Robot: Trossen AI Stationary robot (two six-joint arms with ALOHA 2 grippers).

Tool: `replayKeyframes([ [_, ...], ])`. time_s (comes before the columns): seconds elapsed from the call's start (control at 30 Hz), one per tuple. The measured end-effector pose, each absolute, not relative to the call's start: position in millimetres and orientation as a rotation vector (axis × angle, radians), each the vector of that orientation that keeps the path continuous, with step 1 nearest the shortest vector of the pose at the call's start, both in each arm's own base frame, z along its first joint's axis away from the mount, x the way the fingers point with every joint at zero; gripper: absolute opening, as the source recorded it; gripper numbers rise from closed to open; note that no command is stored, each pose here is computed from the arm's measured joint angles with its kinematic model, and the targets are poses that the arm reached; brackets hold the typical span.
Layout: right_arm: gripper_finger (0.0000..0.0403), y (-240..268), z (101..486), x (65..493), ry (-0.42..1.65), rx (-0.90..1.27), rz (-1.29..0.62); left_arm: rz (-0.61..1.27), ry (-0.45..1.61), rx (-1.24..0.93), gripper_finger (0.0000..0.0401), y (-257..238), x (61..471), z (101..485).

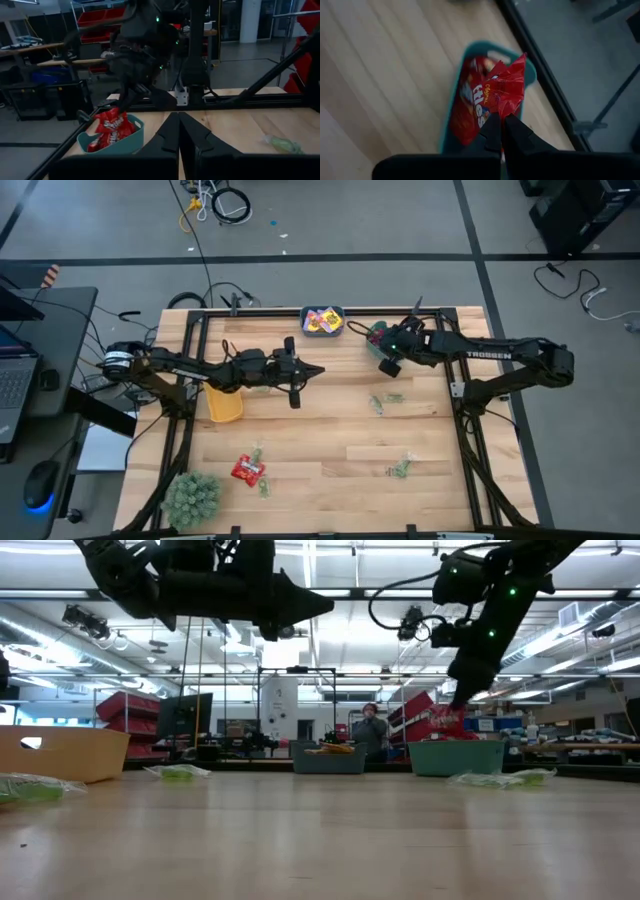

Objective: Sort candy
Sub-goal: Put the red candy into the green bin

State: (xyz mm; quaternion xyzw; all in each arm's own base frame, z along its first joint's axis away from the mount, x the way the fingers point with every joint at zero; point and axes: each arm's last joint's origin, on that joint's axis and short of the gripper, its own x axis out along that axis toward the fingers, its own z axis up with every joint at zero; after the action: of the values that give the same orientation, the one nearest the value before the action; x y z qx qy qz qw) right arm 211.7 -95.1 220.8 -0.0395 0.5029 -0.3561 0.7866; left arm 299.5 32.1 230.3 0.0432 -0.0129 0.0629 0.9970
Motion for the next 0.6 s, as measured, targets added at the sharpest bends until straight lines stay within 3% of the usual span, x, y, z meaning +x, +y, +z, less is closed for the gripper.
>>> replayKeyframes([
  [0.6,0.0014,-92,189,197,1.191,-0.069,-0.676,0.077,0.152,0.064,0.0000,31,299,213],
])
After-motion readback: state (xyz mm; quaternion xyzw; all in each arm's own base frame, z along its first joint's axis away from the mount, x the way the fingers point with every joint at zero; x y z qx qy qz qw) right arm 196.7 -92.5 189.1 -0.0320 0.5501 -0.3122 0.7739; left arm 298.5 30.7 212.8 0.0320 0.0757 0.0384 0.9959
